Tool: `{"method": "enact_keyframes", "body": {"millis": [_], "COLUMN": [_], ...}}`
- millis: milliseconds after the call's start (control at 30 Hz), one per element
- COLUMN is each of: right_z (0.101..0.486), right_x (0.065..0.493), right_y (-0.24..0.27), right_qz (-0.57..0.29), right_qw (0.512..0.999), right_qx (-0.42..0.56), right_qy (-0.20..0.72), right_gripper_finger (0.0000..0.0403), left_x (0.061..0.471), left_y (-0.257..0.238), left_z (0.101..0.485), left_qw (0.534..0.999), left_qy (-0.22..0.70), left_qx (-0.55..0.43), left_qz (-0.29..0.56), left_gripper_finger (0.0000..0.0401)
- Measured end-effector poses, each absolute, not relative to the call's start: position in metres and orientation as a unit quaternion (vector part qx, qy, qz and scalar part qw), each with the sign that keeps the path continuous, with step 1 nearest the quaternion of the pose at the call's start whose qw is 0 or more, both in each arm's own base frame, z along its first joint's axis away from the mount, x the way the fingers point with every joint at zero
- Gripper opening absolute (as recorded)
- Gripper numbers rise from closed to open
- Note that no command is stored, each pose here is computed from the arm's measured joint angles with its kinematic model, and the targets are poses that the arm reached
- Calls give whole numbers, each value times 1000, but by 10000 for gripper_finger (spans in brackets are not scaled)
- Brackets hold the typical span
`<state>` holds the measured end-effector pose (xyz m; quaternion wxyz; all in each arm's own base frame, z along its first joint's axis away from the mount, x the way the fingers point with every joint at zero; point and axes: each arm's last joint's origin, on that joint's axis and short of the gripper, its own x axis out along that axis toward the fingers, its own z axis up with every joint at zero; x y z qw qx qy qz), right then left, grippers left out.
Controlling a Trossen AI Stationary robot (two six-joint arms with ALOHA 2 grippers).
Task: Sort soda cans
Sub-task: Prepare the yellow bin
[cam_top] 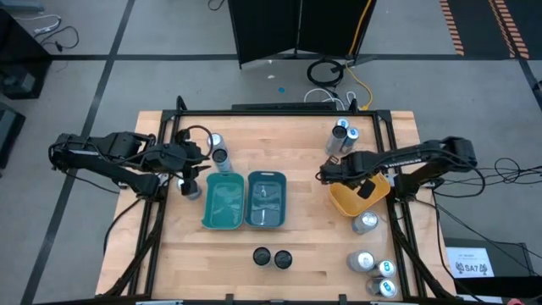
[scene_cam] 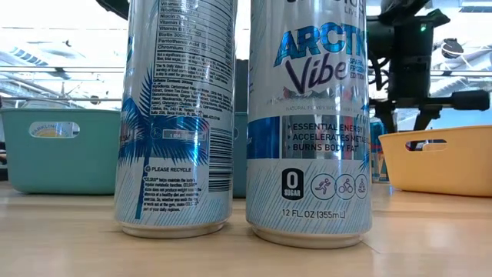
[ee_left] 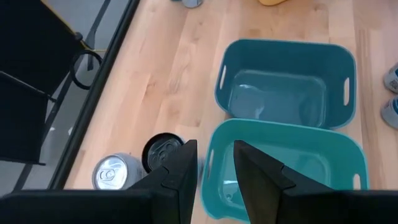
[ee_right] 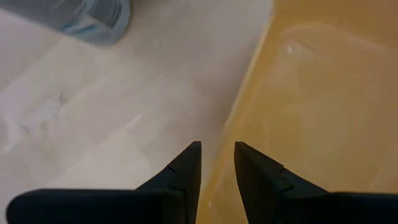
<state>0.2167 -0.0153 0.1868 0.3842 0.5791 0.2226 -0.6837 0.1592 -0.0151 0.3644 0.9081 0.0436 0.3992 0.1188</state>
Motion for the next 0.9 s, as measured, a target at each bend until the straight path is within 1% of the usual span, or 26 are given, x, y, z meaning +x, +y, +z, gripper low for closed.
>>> {"method": "enact_keyframes", "body": {"millis": [133,267,367,433,500,700,800,900], "right_z": [179,171,167,167,167,166,167,168], "right_x": [219,222,223,224,227,238,243,252], "right_y": [-23,-29,-31,-31,-32,-33,-32,-25], "right_qz": [-703,-708,-706,-698,-687,-648,-627,-589], "right_qw": [373,372,360,370,383,422,442,468], "right_qx": [565,548,550,550,553,574,581,602], "right_qy": [217,243,262,269,274,270,273,268], "right_gripper_finger": [89,89,89,87,75,9,9,6], "left_x": [159,158,158,158,158,158,158,158], "left_y": [-15,-15,-15,-15,-15,-15,-15,-15], "left_z": [364,364,364,364,364,364,364,364], "left_qw": [908,906,906,906,906,906,906,906], "left_qy": [399,403,405,405,405,405,405,405], "left_qx": [43,41,41,39,39,38,37,37], "left_qz": [119,121,119,118,118,117,116,116], "left_gripper_finger": [116,116,116,116,116,116,116,116]}}
